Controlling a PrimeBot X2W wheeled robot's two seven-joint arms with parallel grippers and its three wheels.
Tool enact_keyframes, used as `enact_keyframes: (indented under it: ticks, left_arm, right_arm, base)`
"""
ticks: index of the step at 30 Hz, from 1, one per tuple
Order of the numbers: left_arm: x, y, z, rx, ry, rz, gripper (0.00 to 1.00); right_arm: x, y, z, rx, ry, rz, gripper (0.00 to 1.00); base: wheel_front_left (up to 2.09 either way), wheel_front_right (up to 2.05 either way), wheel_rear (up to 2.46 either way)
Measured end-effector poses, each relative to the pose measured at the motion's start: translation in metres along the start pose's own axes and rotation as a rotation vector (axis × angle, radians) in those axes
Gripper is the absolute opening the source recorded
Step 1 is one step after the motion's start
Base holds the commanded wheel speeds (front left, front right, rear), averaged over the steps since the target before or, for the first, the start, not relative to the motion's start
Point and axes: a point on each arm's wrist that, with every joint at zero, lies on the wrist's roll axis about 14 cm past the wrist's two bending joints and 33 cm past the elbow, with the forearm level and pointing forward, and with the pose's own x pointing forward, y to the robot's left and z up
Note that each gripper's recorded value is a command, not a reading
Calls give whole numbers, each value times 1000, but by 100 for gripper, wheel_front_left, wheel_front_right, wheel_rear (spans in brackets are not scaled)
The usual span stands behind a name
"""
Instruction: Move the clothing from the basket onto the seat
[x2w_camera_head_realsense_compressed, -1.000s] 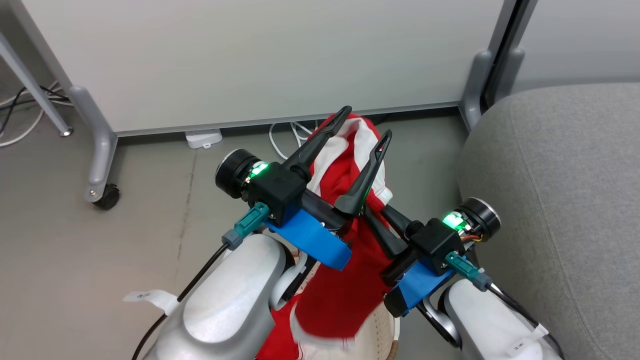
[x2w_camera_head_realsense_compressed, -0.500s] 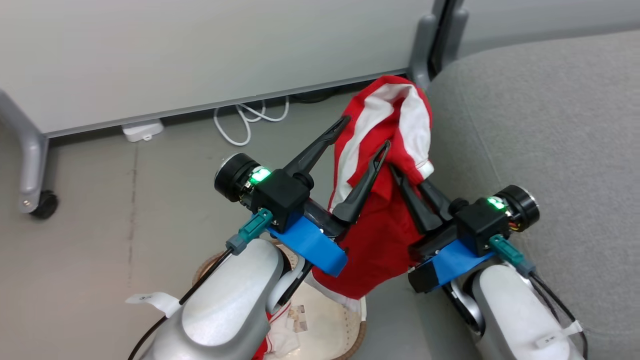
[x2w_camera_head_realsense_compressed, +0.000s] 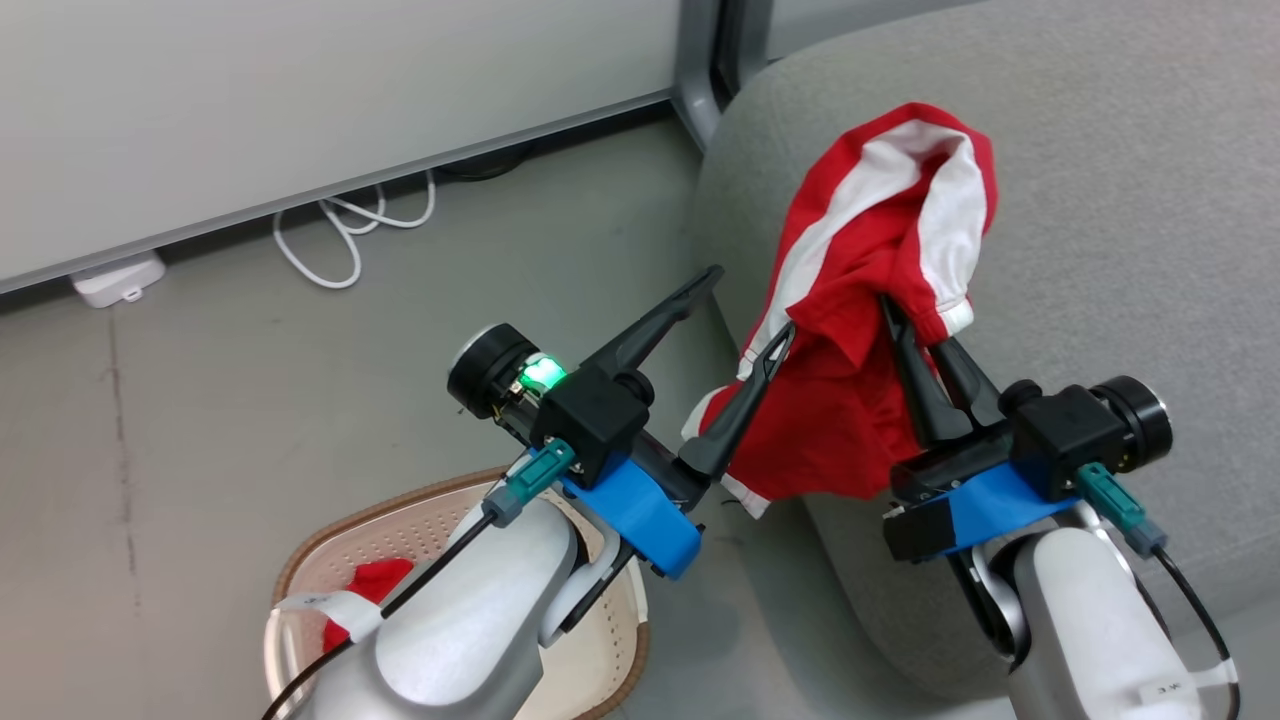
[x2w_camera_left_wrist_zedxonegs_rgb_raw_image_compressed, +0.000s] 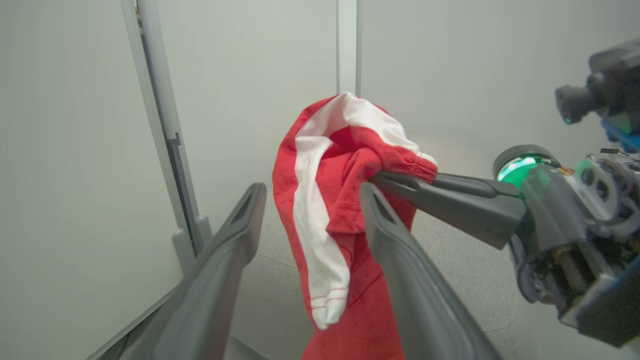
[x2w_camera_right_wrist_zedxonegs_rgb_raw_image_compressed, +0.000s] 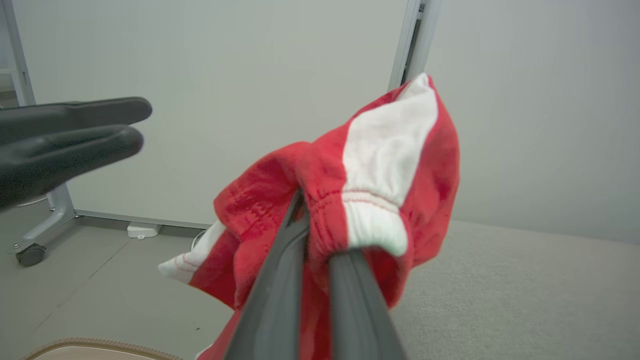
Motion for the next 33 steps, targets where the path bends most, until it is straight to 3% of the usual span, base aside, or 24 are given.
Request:
enact_keyframes:
  ticks: [8, 15, 26, 33]
  left_arm:
    - [10, -21, -13, -22, 23, -77, 100]
    - [11, -17, -18, -35, 25, -69, 100]
    - [14, 30, -34, -26, 13, -19, 100]
    - [12, 70, -67, -37, 36, 19, 100]
  right_arm:
    - [-22, -32, -9, -19, 36, -101, 0]
    - [-19, -44, -2, -24, 14, -139, 0]
    - [50, -110, 62, -133, -206, -251, 0]
    - [101, -149, 80, -233, -294, -308, 0]
  base:
    - [0, 0, 0]
    - [0, 0, 0]
    - [0, 0, 0]
    - [0, 0, 0]
